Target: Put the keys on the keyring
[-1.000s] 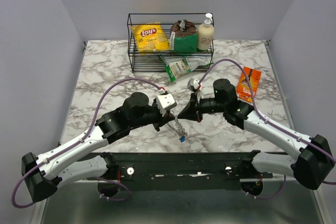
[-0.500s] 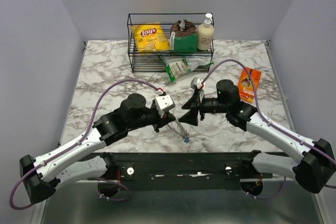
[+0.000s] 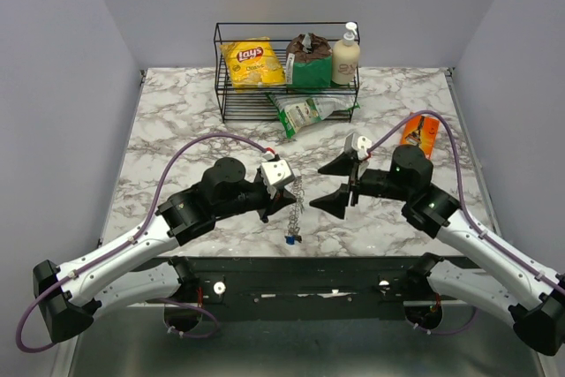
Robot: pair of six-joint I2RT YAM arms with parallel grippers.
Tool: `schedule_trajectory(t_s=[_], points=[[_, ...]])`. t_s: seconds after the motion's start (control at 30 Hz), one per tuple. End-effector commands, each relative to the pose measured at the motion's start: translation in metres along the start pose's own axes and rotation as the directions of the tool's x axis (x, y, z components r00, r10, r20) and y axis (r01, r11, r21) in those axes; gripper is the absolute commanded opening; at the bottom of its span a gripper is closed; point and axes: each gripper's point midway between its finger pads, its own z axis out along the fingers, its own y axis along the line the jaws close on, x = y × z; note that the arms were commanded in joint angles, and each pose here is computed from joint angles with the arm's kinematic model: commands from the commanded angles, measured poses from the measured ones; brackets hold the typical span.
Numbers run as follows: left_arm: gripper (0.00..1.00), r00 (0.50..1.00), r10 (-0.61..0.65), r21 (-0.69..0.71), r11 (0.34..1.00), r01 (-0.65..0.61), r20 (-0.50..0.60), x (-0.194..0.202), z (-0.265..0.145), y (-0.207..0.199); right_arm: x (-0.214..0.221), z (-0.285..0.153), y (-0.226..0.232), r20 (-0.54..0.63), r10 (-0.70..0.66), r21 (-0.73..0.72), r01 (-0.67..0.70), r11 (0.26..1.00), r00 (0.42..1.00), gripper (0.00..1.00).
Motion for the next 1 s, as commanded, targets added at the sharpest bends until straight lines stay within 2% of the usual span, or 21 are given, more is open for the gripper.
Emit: schedule_trajectory(t_s=[0.0,0.13,0.5,0.87,0.97], points=[[0.00,0.997,0.021,0.053,0.998,-0.025,0.073,-0.018,0.001,-0.010,0.000,0.002,0.014,0.000,-0.036,-0.094,0.036,0.995,0.999,0.95],[0.00,0.997,0.023,0.087,0.996,-0.030,0.080,-0.021,0.001,-0.016,0.000,0.005,0.028,-0.008,-0.039,-0.202,0.036,0.979,0.999,0.91],[0.00,0.995,0.024,0.147,0.988,-0.039,0.100,-0.024,0.001,-0.026,-0.009,0.008,0.047,-0.012,-0.019,-0.345,0.014,0.939,1.000,0.77],[0.00,0.995,0.020,0.146,0.989,-0.034,0.099,-0.026,0.003,-0.025,0.006,0.007,0.051,-0.079,0.025,-0.373,-0.053,0.926,0.997,0.56],[0.00,0.994,0.018,0.155,0.987,-0.034,0.103,-0.027,0.003,-0.027,0.009,0.008,0.049,-0.087,0.032,-0.362,-0.061,0.930,0.996,0.56]])
